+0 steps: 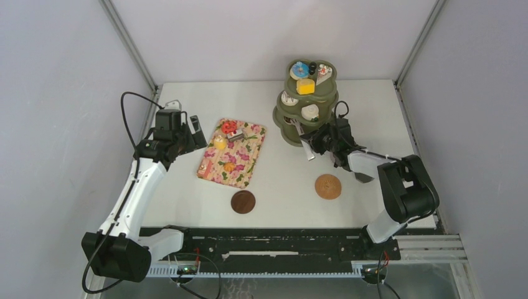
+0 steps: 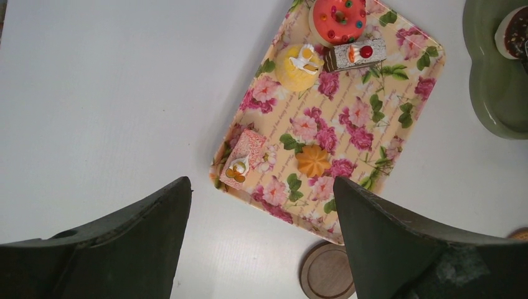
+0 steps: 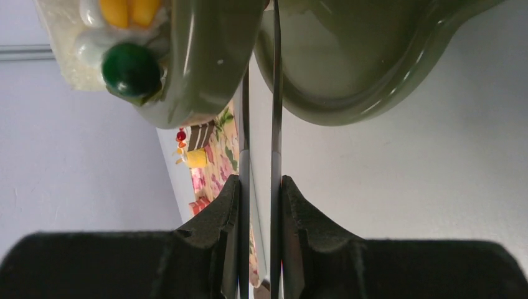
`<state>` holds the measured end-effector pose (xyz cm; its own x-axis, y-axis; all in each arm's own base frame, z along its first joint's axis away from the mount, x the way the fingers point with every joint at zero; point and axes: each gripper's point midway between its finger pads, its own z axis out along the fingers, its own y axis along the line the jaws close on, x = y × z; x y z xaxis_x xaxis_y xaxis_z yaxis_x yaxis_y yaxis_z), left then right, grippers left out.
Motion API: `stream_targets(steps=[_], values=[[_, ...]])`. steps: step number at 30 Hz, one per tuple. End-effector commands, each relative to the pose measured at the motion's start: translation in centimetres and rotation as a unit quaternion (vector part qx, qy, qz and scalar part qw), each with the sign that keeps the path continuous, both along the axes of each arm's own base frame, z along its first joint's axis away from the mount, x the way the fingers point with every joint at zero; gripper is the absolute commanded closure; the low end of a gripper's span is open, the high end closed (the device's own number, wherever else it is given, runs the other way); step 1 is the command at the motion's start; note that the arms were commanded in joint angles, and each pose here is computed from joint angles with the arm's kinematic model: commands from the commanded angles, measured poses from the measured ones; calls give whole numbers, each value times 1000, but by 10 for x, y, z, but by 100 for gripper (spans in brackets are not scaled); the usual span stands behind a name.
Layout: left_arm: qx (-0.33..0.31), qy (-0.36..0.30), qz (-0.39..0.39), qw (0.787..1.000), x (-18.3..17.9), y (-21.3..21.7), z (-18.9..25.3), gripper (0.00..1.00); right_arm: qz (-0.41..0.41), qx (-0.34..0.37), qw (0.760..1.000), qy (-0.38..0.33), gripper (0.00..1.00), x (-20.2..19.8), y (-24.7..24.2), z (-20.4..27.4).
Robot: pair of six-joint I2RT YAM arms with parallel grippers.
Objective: Serve the afternoon tea
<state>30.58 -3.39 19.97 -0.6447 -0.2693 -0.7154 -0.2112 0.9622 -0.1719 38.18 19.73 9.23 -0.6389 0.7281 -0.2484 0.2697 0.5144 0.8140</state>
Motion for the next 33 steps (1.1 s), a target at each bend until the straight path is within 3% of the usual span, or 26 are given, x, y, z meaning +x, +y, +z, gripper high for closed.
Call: stream_targets(steps=[1,6,10,21,25,33], values=[[9,-19,0,1000,0,4,11,12,-13,30,996,-79,77,32,17,50],[9,-15,0,1000,2,4,9,11,-19,33,997,-60,58,31,20,42],[5,-15,-3,1000,4,2,9,12,-20,35,997,-58,50,31,21,42],[3,-15,-5,1000,4,1,8,12,-8,14,998,-58,50,14,16,51],[3,-16,-5,1000,4,1,9,12,5,-9,999,-52,51,-10,10,49],[2,-16,-6,1000,5,0,9,12,102,-57,992,-45,62,-81,23,45]])
